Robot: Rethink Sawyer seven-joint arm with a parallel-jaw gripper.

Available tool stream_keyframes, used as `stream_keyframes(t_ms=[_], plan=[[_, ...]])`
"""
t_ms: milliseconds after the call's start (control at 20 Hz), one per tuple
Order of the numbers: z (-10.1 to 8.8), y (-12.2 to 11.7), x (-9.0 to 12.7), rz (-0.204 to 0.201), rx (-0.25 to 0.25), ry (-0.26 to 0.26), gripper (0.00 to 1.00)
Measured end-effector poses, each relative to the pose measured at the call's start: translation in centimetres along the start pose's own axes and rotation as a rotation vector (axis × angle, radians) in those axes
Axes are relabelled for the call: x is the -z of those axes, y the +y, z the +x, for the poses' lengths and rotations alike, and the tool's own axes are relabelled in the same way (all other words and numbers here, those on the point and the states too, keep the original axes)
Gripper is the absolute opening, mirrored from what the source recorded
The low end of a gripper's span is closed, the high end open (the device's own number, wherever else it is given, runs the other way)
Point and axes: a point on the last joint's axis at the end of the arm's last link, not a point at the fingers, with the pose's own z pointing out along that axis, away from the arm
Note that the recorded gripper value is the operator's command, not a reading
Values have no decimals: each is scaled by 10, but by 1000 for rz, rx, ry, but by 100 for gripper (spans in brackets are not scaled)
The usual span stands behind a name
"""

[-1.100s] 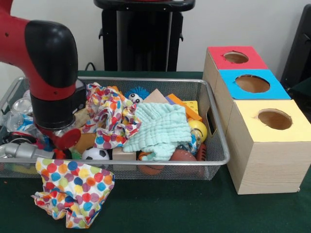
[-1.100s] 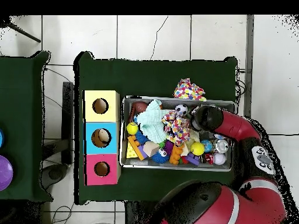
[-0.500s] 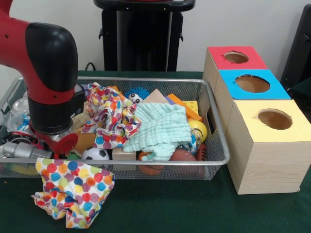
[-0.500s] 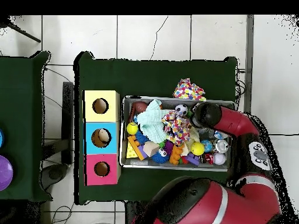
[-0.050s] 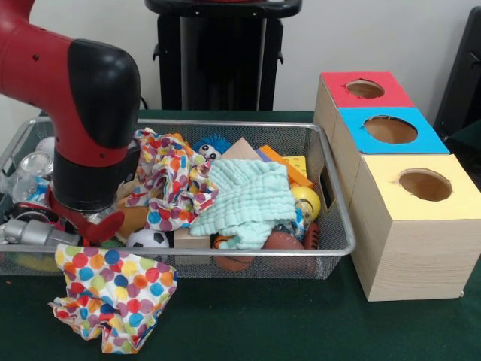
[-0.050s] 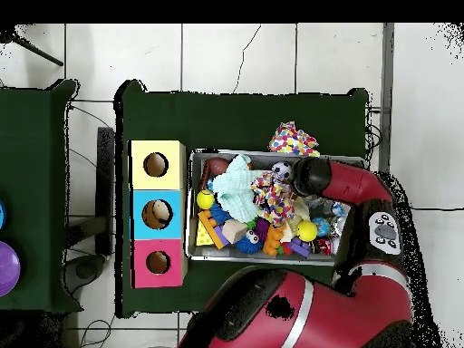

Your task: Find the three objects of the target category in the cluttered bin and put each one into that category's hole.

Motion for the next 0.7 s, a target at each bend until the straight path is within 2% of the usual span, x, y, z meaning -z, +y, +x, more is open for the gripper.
stream_keyframes(t_ms=[150, 350, 550, 600, 700], plan=[[-1, -2, 0, 5, -2, 11, 0], [-8, -7, 1, 12, -27, 65, 0], [-14, -11, -2, -5, -59, 103, 0], [-17, -14, -1, -25, -83, 126, 0], [-18, -15, 2, -35, -94, 140, 0]])
